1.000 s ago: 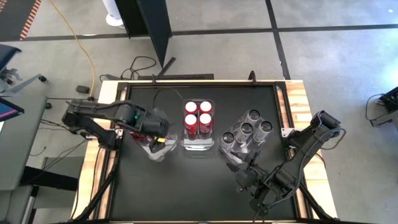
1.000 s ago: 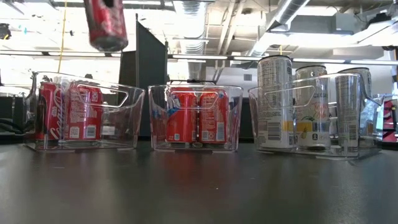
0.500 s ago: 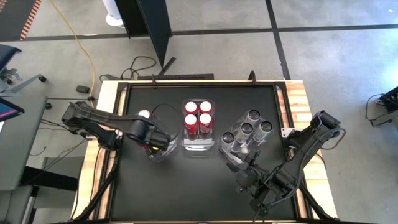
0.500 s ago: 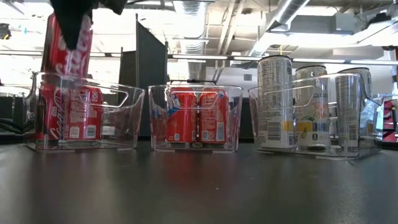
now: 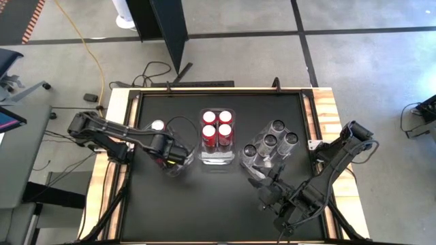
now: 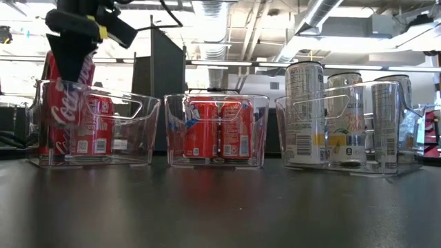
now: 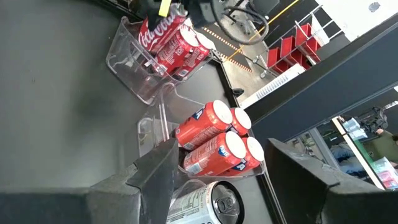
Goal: Sort soda cans
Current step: Put the red soda can into the left transparent bin
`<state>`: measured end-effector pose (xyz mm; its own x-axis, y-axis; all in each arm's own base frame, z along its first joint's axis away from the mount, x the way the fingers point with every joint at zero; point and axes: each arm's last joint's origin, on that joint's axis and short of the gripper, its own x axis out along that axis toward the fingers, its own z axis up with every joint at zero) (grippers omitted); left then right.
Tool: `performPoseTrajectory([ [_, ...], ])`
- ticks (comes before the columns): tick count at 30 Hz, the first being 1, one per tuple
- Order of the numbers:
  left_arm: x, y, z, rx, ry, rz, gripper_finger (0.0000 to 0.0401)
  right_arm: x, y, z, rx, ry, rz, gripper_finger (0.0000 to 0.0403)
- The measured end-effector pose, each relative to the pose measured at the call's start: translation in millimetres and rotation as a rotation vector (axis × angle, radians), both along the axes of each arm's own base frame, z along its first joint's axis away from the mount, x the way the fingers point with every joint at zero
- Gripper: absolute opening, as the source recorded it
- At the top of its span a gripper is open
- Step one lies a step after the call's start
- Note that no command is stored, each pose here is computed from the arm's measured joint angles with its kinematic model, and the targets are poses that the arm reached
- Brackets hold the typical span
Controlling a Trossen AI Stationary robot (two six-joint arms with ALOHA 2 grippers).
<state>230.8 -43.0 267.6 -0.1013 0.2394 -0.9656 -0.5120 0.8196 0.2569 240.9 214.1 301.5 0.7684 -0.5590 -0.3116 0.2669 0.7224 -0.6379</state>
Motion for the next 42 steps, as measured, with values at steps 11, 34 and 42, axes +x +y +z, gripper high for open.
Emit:
performPoseTrajectory([
  [11, -4, 9, -29, 0.011, 0.029, 0.023, 0.0312, 0, 0, 0, 0.001, 0.0, 0.0, 0.0255],
  [34, -9, 10, -46, 0.017, 0.049, 0.055, 0.0312, 1, 1, 0, 0.01, -0.007, 0.0, 0.0255],
  [42, -9, 10, -46, 0.023, 0.048, 0.07, 0.0312, 1, 1, 0, 0.014, -0.01, 0.0, 0.0255],
])
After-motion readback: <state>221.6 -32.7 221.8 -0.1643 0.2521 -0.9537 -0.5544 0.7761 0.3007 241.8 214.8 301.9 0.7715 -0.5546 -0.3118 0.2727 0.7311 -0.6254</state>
